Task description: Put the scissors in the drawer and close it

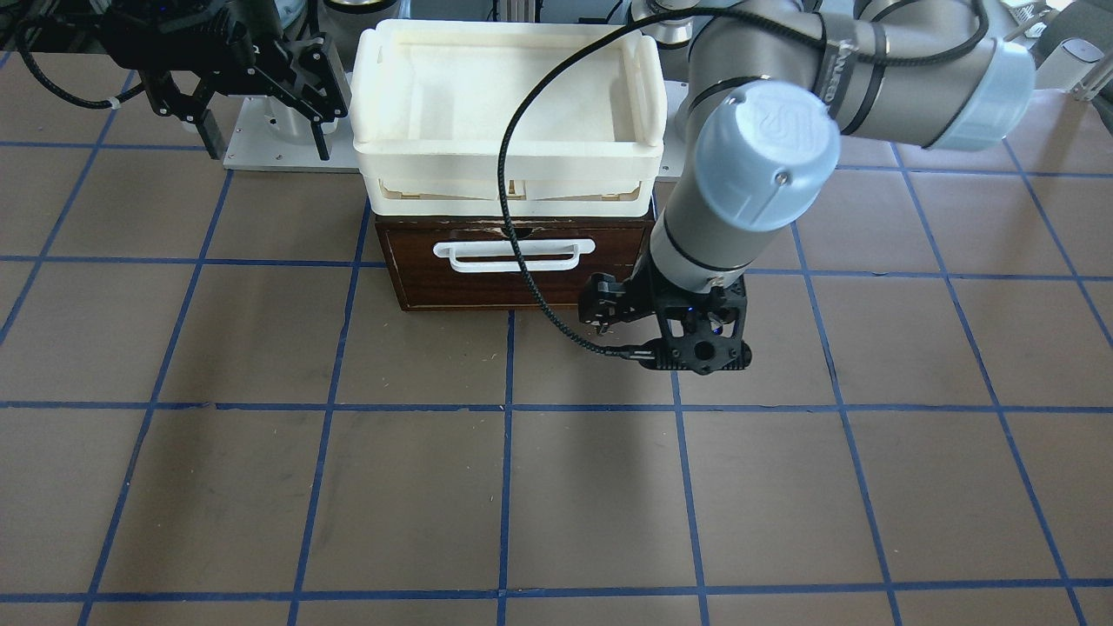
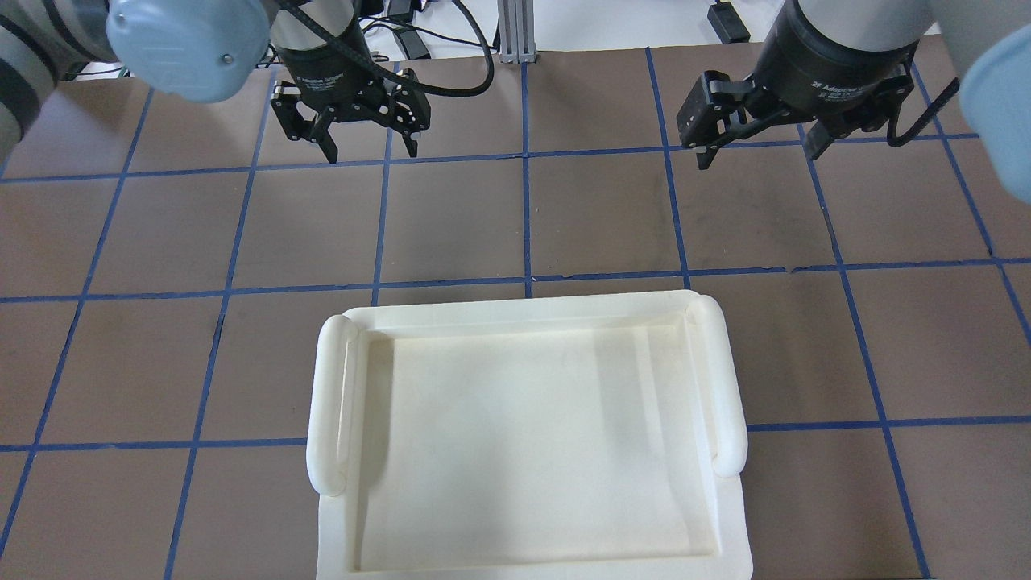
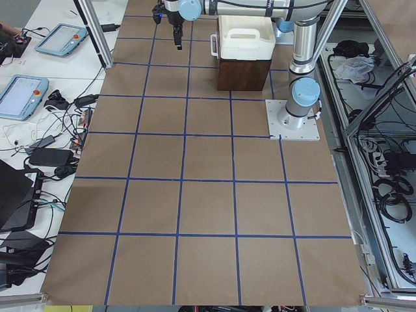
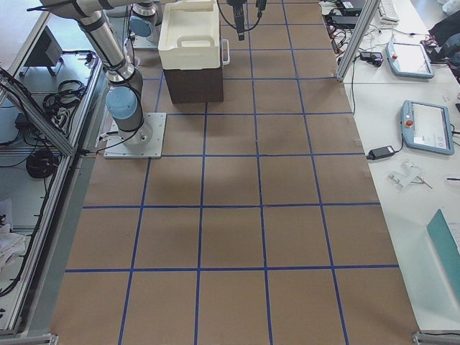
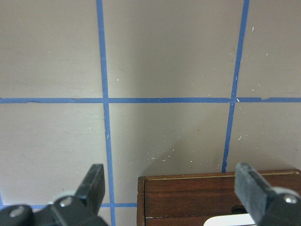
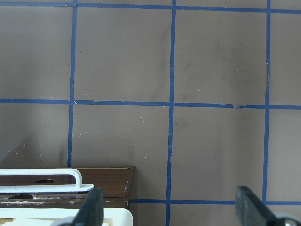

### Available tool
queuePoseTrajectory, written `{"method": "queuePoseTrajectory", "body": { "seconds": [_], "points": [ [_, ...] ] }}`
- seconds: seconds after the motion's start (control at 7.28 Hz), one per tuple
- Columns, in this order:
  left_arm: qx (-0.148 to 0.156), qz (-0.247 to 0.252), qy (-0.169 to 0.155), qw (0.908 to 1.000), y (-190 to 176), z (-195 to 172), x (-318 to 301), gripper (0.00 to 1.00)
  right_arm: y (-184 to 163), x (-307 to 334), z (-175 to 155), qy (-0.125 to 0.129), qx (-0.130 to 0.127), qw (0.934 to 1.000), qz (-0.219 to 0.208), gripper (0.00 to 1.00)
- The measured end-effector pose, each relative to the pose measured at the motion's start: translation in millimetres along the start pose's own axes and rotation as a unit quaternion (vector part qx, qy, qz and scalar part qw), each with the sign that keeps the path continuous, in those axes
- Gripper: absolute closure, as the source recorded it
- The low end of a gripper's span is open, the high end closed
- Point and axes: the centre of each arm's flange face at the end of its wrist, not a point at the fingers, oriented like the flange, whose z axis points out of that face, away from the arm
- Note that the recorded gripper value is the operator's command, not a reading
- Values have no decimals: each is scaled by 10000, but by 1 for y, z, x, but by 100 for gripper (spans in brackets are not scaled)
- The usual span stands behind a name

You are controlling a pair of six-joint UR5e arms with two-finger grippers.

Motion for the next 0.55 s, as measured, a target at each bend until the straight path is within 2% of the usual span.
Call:
{"method": "queuePoseTrajectory", "body": {
  "seconds": [0.14,0.27,0.55],
  "points": [
    [271,24,-137,9995,14,-25,-10,0,0,0,0,0,3,10000,0,0],
    [403,-7,-231,9989,28,-38,-19,0,0,0,0,-4,5,10000,2,0],
    [513,-31,-274,9983,50,-50,-31,0,0,0,0,-11,4,10000,2,0]
  ]
}}
